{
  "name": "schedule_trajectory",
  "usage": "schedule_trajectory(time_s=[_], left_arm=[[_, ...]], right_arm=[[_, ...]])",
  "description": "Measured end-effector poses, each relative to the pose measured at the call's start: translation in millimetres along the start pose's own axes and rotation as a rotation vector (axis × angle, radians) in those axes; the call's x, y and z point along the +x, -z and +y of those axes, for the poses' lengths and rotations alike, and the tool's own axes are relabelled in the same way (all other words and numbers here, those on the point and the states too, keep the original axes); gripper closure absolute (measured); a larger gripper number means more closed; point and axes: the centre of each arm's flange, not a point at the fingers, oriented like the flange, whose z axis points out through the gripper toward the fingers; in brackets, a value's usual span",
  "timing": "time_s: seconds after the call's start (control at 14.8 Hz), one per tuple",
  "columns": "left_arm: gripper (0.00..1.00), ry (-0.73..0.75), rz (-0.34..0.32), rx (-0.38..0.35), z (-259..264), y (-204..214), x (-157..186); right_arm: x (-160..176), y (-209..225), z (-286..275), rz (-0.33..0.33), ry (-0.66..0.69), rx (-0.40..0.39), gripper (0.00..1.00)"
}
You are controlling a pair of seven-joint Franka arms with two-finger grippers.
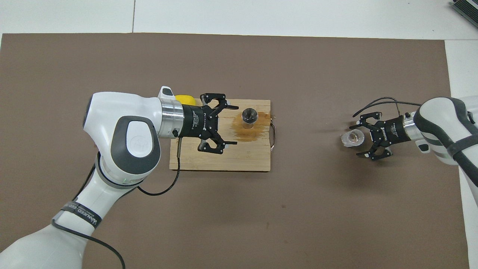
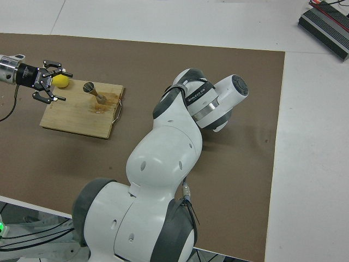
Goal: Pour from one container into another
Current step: 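Open the left gripper and withdraw while the right gripper grasps the glass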
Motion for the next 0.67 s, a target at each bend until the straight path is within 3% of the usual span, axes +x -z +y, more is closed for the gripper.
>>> schedule_trajectory(time_s=[0.2, 0.4, 0.61, 0.67], left_arm=[[0.0, -0.188, 0.178, 0.093, 12.0, 24.3, -8.4], [0.0, -0.351, 0.358, 0.135, 17.1, 43.4, -20.2], [0.0, -0.537, 0.507, 0.17, 21.0, 75.2, -19.5], [0.0, -0.61, 0.543, 0.185, 22.4, 91.1, -17.4]], right_arm=[[-1.0, -0.7, -0.5, -0.003, 0.0, 0.001, 0.04], [-2.8, -2.0, -1.3, -0.004, 0.003, -0.001, 0.13], [-7.3, -3.8, -3.2, -0.004, 0.012, -0.004, 0.48], [-9.8, -4.4, -4.4, -0.003, 0.016, -0.005, 0.5]])
